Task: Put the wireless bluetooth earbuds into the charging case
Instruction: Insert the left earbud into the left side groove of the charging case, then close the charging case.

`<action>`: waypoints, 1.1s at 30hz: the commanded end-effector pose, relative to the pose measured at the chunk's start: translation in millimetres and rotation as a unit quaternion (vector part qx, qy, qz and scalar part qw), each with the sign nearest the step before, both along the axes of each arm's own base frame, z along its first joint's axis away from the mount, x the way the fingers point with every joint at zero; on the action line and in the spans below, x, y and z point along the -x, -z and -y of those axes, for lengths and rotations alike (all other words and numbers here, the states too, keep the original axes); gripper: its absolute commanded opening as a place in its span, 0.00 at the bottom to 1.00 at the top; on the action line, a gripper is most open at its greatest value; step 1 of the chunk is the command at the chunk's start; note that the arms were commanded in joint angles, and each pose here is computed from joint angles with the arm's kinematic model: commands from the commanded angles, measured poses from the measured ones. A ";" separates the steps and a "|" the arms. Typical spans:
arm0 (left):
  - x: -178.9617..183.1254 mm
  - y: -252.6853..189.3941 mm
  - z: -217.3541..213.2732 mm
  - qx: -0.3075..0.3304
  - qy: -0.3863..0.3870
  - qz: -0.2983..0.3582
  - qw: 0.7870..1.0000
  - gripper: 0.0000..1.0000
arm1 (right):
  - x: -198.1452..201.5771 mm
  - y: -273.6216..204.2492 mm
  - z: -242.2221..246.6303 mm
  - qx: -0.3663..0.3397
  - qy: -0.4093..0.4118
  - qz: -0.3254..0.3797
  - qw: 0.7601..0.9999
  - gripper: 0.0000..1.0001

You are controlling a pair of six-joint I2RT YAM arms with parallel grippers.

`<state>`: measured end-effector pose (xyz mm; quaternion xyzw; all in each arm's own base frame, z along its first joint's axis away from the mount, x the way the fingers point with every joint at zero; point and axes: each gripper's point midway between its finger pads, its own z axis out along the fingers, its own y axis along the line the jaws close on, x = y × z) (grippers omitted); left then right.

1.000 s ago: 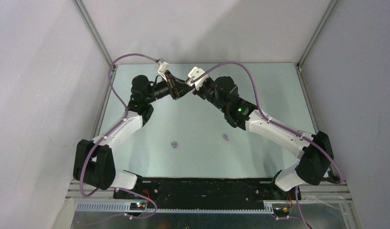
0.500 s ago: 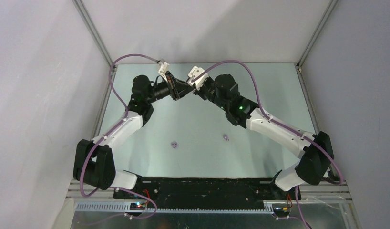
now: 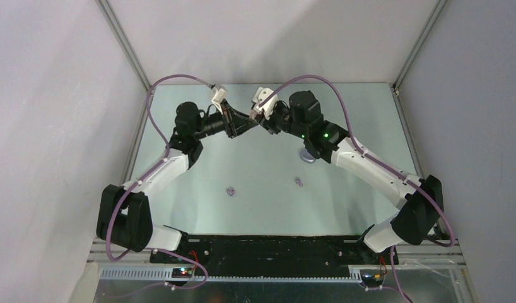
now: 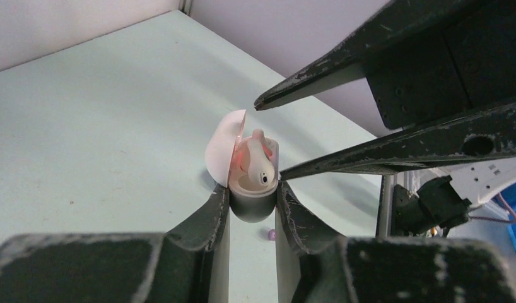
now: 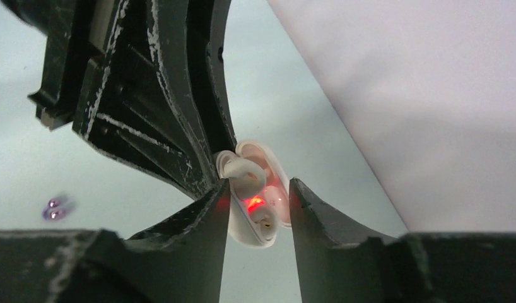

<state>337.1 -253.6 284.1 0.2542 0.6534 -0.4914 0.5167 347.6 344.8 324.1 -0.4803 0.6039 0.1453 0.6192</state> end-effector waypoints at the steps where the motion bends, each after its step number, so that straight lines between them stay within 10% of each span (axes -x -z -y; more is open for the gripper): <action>1: 17.4 -21.7 -2.1 -0.005 0.038 0.076 0.996 0.00 | 23.9 -35.9 7.4 -0.023 -0.061 -0.006 0.998 0.47; 8: 26.9 -14.0 -6.0 -0.046 0.093 0.128 0.986 0.00 | 37.1 -39.2 26.1 -0.041 -0.118 -0.053 0.991 0.73; 33: 61.1 21.1 -25.5 -0.205 0.217 0.208 0.932 0.00 | 51.4 -7.9 -16.9 -0.059 -0.205 -0.170 0.962 0.76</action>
